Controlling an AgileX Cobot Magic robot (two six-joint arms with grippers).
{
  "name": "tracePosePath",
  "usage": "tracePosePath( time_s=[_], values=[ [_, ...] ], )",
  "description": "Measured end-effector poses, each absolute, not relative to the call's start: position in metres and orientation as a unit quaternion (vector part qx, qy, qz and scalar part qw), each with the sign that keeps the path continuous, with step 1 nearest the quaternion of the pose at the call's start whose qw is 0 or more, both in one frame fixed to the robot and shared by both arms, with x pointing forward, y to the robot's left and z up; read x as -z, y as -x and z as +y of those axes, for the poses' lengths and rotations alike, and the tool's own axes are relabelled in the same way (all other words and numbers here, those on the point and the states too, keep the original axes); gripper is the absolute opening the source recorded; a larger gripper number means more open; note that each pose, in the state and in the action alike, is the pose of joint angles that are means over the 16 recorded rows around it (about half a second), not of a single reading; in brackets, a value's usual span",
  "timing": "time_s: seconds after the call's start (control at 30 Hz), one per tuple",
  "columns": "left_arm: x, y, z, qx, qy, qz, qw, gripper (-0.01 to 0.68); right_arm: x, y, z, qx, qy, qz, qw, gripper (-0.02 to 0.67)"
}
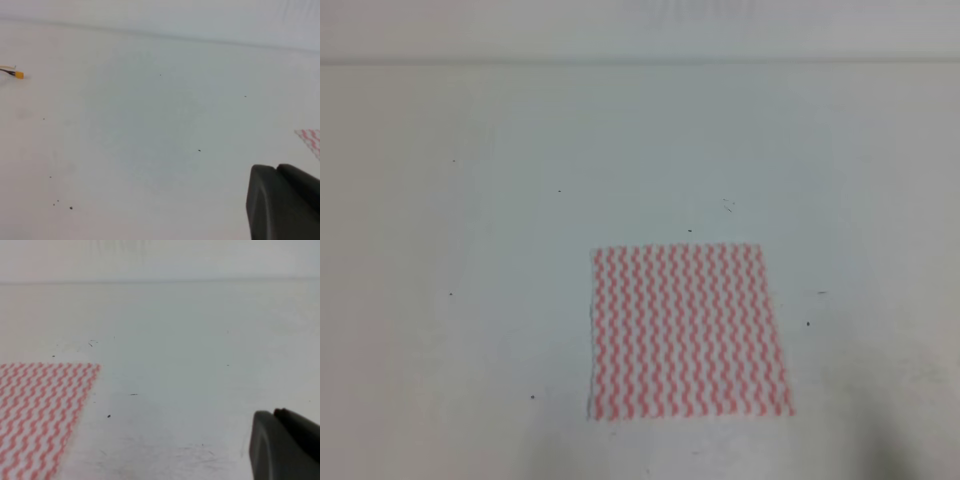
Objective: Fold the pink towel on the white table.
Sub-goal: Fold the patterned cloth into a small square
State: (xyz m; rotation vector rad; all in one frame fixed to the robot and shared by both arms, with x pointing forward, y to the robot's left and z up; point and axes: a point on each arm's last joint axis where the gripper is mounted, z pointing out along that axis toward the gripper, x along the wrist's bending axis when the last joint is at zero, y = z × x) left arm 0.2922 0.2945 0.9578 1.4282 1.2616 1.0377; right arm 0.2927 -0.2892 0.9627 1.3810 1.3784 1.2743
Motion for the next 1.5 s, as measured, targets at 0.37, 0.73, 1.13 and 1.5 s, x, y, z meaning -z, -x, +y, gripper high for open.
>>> tracePosePath(
  time_s=[0.37,0.73,1.13,1.5],
  values=[
    [-0.962,-0.293,0.294,-0.425,-0.560,0.515,0.492,-0.005,-0.966,-0.293,-0.287,-0.537,-0.562,0.512,0.365,-0.018],
    [-0.975,-0.294,0.293,-0.361,-0.434,0.559,0.607,-0.004,-0.978,-0.294,-0.287,-0.641,-0.607,0.379,0.278,-0.018],
    [-0.985,-0.294,0.294,-0.302,-0.353,0.589,0.661,-0.005,-0.985,-0.294,-0.287,-0.692,-0.636,0.283,0.193,-0.018],
    [-1.014,-0.305,0.285,-0.273,-0.433,0.607,0.608,-0.006,-1.010,-0.298,-0.278,-0.659,-0.627,0.368,0.191,-0.018]
  ],
)
